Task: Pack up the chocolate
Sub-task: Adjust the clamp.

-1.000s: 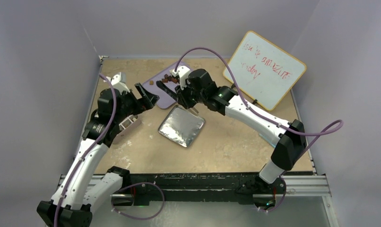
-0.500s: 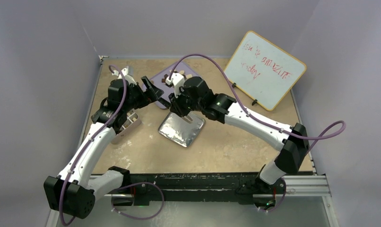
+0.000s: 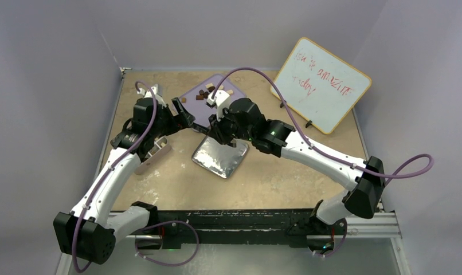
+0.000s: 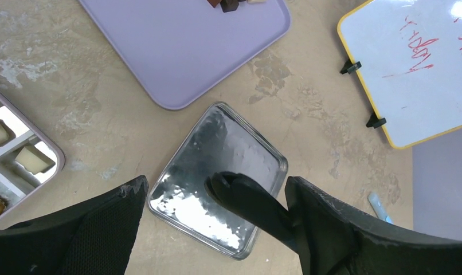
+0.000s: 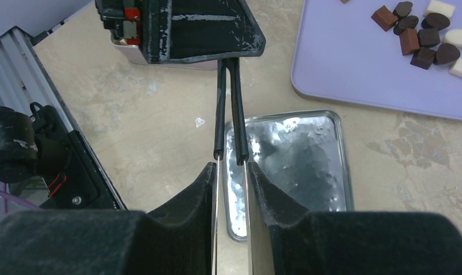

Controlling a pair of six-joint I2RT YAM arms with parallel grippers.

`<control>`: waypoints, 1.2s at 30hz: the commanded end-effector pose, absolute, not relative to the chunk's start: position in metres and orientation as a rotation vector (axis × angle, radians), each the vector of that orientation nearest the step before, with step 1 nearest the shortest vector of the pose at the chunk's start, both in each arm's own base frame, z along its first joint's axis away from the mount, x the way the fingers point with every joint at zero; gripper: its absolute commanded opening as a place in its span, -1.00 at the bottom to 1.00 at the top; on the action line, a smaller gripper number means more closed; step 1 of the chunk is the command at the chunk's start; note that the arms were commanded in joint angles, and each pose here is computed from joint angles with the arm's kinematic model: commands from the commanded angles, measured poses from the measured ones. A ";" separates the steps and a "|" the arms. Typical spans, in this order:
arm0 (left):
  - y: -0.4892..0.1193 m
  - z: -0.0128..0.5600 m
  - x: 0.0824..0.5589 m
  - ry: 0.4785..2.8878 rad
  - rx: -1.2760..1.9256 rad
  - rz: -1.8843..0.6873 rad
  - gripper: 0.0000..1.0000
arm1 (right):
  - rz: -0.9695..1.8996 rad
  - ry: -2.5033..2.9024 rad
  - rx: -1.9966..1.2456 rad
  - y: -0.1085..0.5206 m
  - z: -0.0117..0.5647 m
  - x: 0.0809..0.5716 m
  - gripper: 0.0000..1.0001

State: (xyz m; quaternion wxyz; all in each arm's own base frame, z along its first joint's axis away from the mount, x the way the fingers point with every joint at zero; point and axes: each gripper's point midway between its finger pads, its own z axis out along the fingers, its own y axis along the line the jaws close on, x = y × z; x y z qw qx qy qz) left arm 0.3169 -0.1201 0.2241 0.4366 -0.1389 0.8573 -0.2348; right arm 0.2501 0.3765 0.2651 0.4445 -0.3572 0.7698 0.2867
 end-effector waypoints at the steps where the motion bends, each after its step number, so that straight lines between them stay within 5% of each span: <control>1: -0.121 0.228 0.309 2.135 -0.274 -0.583 0.75 | 0.670 1.865 -0.803 0.377 0.285 0.268 -0.52; 8: -0.122 0.261 0.296 2.016 -0.068 -0.581 0.79 | 0.640 1.901 -0.794 0.371 0.272 0.268 -0.52; 18: -0.184 0.310 0.210 1.277 1.079 -0.625 0.30 | 0.804 1.912 -0.832 0.370 0.290 0.236 -0.52; 36: -0.198 0.288 0.207 0.866 1.526 -0.226 0.43 | 0.977 1.873 -0.846 0.370 0.324 0.208 -0.51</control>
